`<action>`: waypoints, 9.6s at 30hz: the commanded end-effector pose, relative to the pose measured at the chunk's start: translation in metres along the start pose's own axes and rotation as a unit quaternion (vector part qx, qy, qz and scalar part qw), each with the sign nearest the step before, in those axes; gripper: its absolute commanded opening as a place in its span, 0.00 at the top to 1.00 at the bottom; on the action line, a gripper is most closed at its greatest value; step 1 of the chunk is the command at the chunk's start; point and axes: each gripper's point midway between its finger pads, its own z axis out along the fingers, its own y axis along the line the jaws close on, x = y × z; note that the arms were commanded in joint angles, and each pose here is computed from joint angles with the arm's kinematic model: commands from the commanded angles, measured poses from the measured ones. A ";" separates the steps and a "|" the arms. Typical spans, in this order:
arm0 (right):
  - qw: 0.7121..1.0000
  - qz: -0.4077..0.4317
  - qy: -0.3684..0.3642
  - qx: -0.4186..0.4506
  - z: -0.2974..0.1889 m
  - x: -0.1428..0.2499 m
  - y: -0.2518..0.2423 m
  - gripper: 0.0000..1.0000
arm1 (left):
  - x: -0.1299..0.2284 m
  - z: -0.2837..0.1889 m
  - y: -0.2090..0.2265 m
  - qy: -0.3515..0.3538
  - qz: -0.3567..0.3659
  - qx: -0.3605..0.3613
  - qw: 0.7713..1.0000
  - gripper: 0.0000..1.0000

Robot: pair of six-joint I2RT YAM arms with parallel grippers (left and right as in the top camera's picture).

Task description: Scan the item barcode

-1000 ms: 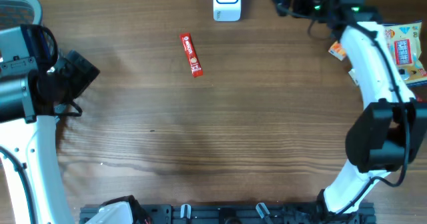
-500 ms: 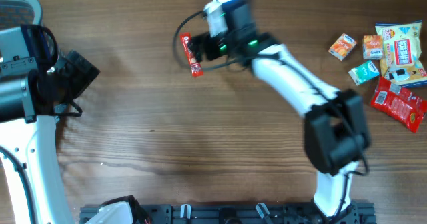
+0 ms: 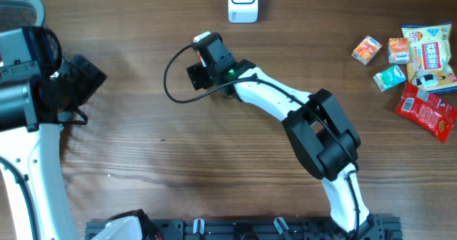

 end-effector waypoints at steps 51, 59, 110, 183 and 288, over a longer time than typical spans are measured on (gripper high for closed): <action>0.819 0.290 0.151 -0.472 -0.099 0.055 -0.027 0.96 | -0.004 -0.003 0.003 -0.010 -0.010 -0.005 1.000 0.00; 0.734 0.376 0.207 -0.526 -0.109 0.103 -0.007 0.96 | -0.004 -0.003 0.003 -0.010 -0.010 -0.005 1.000 0.00; 0.753 0.319 -0.015 -0.575 -0.158 -0.006 -0.079 0.00 | -0.004 -0.003 0.003 -0.010 -0.010 -0.005 1.000 0.00; 0.970 -0.191 0.137 -0.056 -0.026 0.065 -0.023 0.34 | -0.004 -0.003 0.003 -0.010 -0.010 -0.005 1.000 0.00; 0.921 0.300 0.249 -0.016 -0.094 0.133 -0.175 0.42 | -0.004 -0.003 0.003 -0.010 -0.010 -0.005 1.000 0.00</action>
